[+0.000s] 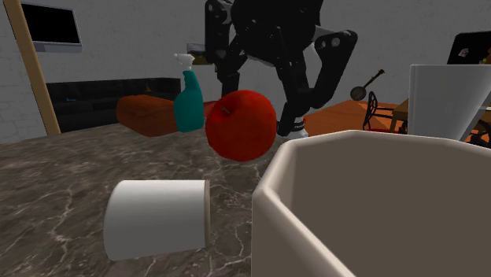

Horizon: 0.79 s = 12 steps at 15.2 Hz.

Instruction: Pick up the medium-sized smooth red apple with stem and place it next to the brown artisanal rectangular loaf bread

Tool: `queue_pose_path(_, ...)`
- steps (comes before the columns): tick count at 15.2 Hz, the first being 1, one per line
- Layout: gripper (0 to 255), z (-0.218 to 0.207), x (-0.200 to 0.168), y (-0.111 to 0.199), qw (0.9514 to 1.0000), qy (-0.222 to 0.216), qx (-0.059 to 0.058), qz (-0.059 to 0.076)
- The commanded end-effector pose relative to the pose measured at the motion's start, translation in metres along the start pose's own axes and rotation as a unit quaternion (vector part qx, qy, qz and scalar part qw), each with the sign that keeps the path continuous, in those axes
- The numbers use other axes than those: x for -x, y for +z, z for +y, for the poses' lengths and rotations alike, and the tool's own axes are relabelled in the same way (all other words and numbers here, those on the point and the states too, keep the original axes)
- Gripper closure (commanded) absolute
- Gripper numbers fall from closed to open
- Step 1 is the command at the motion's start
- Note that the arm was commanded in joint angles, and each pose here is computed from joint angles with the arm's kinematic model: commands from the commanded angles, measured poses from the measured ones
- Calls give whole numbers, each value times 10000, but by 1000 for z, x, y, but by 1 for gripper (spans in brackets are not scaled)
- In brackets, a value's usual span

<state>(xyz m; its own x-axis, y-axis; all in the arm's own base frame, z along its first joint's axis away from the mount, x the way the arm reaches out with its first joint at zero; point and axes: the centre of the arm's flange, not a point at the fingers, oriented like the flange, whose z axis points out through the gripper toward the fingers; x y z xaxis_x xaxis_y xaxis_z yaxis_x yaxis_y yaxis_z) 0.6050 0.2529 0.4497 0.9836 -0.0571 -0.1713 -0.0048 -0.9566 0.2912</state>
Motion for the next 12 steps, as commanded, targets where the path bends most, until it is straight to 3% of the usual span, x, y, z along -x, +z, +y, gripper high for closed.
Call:
queue_pose_path(1,255,3,2,-10,10000,-1,1,-1)
queue_pose_path(8,255,14,8,-45,10000,-1,1,-1)
queue_pose_path(12,255,52,6,-34,10000,-1,1,-1)
